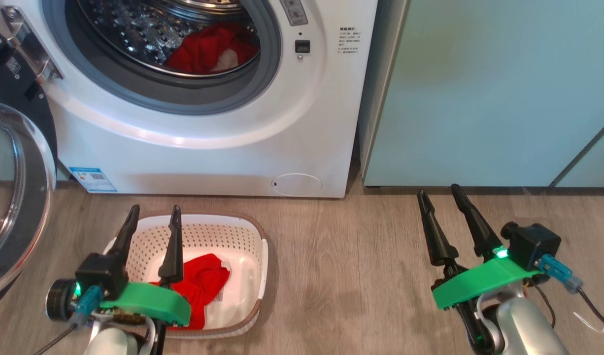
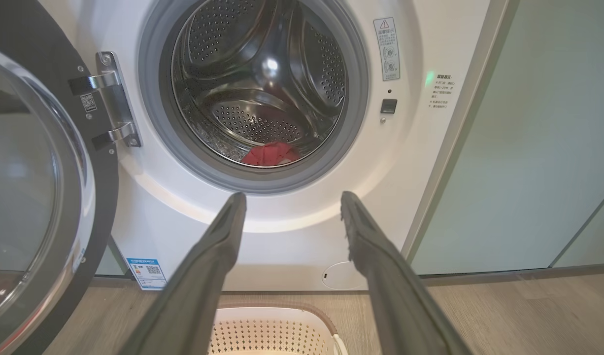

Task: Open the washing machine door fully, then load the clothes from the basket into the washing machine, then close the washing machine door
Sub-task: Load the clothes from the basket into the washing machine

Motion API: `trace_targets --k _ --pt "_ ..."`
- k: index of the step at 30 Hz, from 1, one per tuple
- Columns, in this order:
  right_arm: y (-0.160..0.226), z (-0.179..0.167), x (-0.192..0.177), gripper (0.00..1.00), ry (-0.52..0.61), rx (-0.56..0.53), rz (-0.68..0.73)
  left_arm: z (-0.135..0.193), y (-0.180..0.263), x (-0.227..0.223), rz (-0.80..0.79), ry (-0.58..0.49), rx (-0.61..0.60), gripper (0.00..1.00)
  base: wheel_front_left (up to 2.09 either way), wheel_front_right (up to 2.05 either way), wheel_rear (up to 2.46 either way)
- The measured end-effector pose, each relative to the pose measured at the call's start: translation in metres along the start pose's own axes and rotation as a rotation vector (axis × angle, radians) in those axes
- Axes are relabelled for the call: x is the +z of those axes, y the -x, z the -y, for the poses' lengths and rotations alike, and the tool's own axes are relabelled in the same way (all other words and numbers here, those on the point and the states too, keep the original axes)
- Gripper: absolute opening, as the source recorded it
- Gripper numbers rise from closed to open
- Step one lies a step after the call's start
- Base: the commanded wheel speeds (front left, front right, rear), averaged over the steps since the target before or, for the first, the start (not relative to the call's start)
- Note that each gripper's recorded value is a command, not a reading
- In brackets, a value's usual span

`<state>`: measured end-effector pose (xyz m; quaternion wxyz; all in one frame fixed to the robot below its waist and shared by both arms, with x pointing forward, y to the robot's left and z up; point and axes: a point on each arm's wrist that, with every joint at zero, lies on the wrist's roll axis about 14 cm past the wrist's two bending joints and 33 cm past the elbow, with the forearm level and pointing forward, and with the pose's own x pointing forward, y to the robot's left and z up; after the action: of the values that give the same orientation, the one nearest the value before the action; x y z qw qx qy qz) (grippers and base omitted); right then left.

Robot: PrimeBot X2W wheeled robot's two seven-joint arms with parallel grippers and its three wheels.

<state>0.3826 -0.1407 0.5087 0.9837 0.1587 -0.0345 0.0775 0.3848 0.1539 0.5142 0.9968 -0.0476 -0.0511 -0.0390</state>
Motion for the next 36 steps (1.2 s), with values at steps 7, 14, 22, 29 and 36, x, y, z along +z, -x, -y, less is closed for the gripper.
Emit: trace_targets --k 7,14,22,29,36 --pt "-0.003 0.005 -0.011 1.00 -0.006 -0.012 -0.029 -0.001 -0.002 -0.021 -0.060 0.023 0.006 1.00 0.00 0.00 0.00" --pt "-0.013 0.011 -0.028 1.00 -0.004 -0.022 -0.074 0.003 -0.003 -0.077 -0.229 0.036 -0.004 1.00 0.00 0.00 0.00" --pt "-0.034 0.023 -0.047 1.00 0.011 -0.035 -0.115 0.003 -0.008 -0.159 -0.475 0.039 -0.008 1.00 0.00 0.00 0.00" --pt "-0.046 0.040 -0.069 1.00 0.013 -0.066 -0.161 0.002 -0.024 -0.215 -0.629 -0.015 -0.045 1.00 0.00 0.00 0.00" --pt "-0.055 0.064 -0.108 1.00 0.013 -0.112 -0.243 -0.015 -0.023 -0.299 -0.929 -0.123 -0.100 1.00 0.00 0.00 0.00"
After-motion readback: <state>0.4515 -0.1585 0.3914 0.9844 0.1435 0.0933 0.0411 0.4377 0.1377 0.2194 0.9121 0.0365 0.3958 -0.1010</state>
